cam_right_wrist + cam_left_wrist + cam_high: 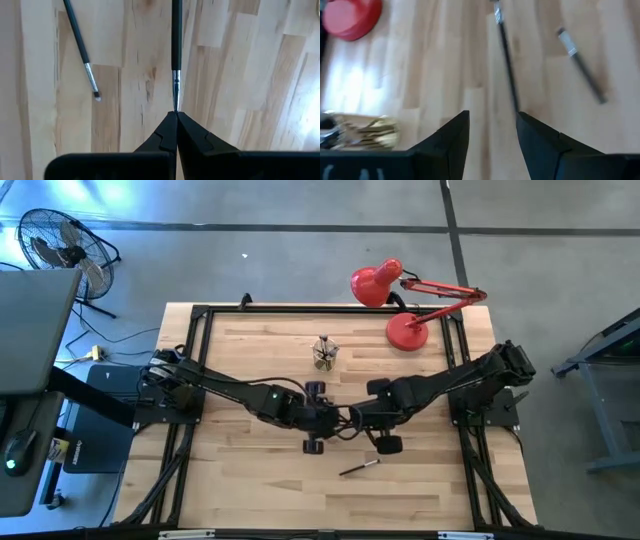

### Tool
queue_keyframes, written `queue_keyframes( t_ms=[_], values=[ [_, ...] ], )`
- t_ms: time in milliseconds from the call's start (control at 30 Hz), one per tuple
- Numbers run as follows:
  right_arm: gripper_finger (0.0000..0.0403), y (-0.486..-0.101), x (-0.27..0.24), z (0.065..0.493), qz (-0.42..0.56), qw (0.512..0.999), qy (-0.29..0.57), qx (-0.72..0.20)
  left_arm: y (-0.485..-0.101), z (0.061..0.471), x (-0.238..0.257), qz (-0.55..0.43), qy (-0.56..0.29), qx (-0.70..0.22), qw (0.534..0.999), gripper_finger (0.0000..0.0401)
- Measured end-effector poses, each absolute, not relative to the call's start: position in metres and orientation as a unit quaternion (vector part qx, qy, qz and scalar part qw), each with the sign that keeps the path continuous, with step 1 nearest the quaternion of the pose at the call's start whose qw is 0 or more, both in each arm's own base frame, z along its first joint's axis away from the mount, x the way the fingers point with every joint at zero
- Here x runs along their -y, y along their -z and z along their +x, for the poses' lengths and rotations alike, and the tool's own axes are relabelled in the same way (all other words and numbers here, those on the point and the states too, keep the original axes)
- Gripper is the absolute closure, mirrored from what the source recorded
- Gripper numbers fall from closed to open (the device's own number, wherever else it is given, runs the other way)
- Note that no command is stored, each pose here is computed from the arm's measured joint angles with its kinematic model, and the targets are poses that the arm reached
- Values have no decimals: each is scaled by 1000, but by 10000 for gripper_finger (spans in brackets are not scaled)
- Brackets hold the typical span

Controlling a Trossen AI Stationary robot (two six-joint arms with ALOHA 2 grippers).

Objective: Pick & Place Makeup Brushes
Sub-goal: Put the eyeshadow brush into the makeup brush holder

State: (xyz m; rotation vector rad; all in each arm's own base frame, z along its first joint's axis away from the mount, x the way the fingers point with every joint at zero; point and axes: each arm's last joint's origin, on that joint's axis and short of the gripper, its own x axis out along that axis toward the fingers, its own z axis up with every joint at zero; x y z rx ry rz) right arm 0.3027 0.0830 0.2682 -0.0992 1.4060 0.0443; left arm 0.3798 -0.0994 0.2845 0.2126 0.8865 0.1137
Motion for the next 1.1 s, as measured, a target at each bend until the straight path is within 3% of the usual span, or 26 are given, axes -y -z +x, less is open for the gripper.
queue_keyframes(
  t_ms=[300, 633, 900, 1100],
  values=[
    [403, -268, -83, 298, -38, 745, -27, -665, -279, 370, 95, 153, -104, -466, 865, 242],
    [403, -265, -79, 269, -4, 742, -7, -671, -274, 354, 101, 137, -137, -513, 836, 242],
    [403, -247, -73, 225, 101, 771, 13, -628, -278, 361, 114, 137, -128, -467, 864, 243],
    [403, -254, -63, 216, 199, 764, 14, -614, -281, 378, 123, 264, -76, -406, 872, 243]
  ],
)
